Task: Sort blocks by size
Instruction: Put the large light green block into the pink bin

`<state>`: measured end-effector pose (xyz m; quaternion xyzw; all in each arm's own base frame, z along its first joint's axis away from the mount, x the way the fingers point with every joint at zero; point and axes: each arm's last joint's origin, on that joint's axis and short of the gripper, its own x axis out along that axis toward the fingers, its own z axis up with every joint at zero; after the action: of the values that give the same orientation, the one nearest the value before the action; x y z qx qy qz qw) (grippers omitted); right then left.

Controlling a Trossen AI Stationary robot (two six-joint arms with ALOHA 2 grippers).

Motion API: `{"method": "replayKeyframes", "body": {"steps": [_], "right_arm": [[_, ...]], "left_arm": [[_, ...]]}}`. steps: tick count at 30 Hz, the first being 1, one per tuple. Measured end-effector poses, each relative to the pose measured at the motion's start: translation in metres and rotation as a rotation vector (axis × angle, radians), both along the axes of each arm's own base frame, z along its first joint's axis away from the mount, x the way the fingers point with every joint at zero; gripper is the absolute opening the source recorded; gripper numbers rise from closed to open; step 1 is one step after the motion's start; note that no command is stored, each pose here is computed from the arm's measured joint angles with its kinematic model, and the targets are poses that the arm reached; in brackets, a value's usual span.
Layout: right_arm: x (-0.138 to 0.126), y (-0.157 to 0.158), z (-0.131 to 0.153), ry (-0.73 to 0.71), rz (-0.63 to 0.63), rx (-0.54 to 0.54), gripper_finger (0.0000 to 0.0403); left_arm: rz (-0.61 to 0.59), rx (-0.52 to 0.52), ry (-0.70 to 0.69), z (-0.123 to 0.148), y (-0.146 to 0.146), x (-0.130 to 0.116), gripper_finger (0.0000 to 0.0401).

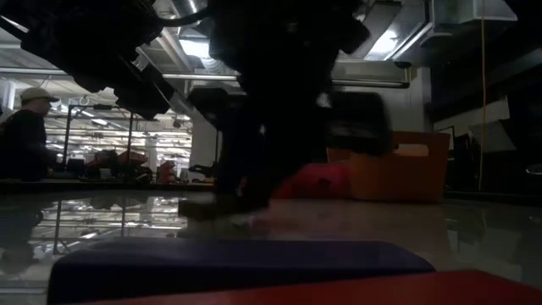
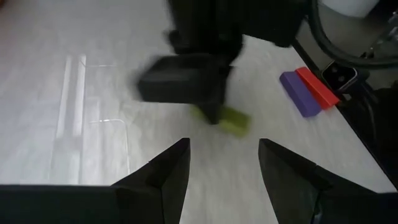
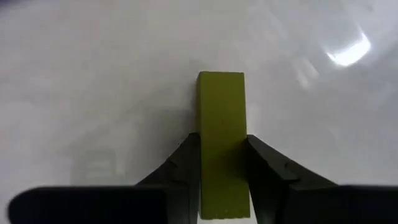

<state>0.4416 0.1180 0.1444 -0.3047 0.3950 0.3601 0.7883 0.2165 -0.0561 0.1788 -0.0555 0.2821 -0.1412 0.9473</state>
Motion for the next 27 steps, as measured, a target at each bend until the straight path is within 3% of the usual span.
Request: {"method": "replayKeyframes", "body": {"steps": [4,9,17,20,27], "right_arm": [[0.01,-0.019,0.026,0.011,-0.04,-0.153,0.0114],[0.016,-0.053,0.059,0.052,-0.1,-0.361,0.0101],[0.007,-0.136,0.085,0.202,-0.333,-0.708,0.0105],[0.0,-0.171,0.085,0.27,-0.422,-0.744,0.0103],[-0.016,-0.239,0.085,0.347,-0.603,-0.713,0.0102]], "left_arm": [[-0.02,-0.001,-0.002,0.0,-0.004,-0.001,0.0178],[-0.043,-0.001,-0.002,0.0,-0.009,-0.002,0.0178],[-0.079,0.014,0.001,-0.001,-0.015,-0.005,0.0178],[-0.1,0.03,-0.006,0.0,-0.017,-0.006,0.0178],[-0.121,0.051,-0.009,-0.001,-0.019,-0.006,0.0178]]}}
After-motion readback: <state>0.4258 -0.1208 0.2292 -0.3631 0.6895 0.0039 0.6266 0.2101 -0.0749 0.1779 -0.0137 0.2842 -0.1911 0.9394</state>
